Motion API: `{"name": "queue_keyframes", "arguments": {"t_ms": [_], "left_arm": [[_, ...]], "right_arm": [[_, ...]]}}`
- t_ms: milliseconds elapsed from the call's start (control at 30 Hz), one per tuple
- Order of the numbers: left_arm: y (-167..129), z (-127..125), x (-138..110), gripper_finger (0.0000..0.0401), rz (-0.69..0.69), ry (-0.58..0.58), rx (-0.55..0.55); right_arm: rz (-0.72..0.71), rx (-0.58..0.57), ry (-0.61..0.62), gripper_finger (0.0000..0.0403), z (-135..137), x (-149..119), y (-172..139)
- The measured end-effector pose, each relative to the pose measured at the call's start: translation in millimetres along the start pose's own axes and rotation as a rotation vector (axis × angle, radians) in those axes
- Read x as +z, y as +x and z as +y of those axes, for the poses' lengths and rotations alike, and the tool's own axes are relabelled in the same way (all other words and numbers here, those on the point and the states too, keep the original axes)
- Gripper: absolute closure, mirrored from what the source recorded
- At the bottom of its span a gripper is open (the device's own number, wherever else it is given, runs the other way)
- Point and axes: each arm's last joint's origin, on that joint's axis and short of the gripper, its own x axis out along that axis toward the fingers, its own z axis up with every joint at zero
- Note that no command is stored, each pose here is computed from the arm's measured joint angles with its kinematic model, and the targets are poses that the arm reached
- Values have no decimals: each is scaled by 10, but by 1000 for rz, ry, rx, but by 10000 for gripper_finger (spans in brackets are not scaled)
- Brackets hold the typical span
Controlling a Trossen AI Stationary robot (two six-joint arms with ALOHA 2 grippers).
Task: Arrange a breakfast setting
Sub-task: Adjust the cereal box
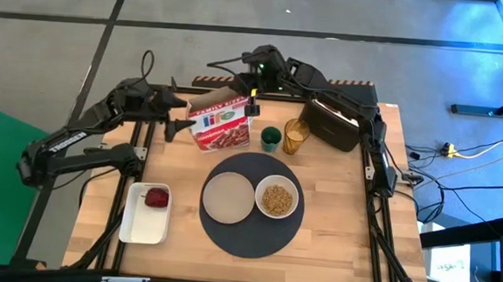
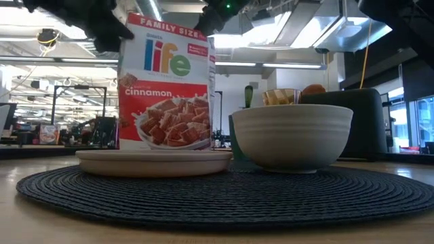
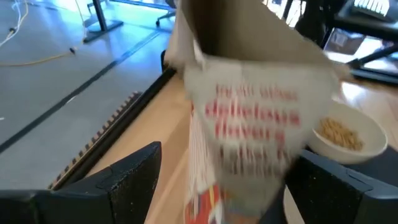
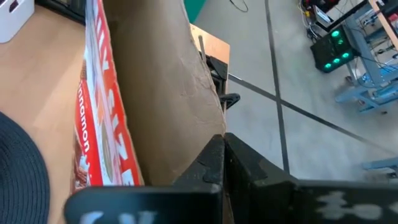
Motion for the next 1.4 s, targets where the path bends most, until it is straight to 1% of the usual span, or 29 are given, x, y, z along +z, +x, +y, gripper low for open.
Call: {"name": "queue_keyframes", "arguments": {"t_ms": [100,167,233,333,400,433,467,533,633,767,833,933,1033,1100,1233,1400], "left_arm": [[112,7,55,105,-27,-9,-10],[175,1,72,139,-29,-9,3],[219,5,72,187,-18,-6,64],[231,23,66,280,-7,-4,164],[226,37,65,345,-5,1,210],[215,42,64,371,-5,-1,226],[199,46,64,384,-10,-11,241],[146,55,60,389,-21,-28,293],[22,70,57,397,-46,-42,435],[-152,97,29,399,-98,-167,666],[-221,98,-18,399,-86,-202,739],[-269,86,-63,399,-62,-219,747],[-290,80,-105,399,-52,-296,755],[-291,80,-113,400,-62,-344,756],[-297,77,-90,400,-111,-401,744],[-305,82,-97,400,-118,-416,770]], "right_arm": [[-5,2,-3,403,-2,2,1],[-10,-5,-3,403,-4,9,2],[-4,-28,2,399,-14,10,9],[26,-82,39,386,-33,4,13],[53,-120,62,371,-43,-4,11],[64,-142,75,361,-50,-5,11],[71,-161,82,352,-58,-4,9],[78,-194,86,331,-73,1,7],[78,-250,87,299,-103,19,-2],[84,-292,91,264,-125,27,-12],[89,-299,92,252,-130,23,-15],[87,-297,93,239,-133,22,-17],[79,-297,92,235,-136,28,-20],[75,-300,91,236,-139,34,-27],[69,-305,90,236,-145,42,-34],[74,-302,89,236,-141,37,-33]]}}
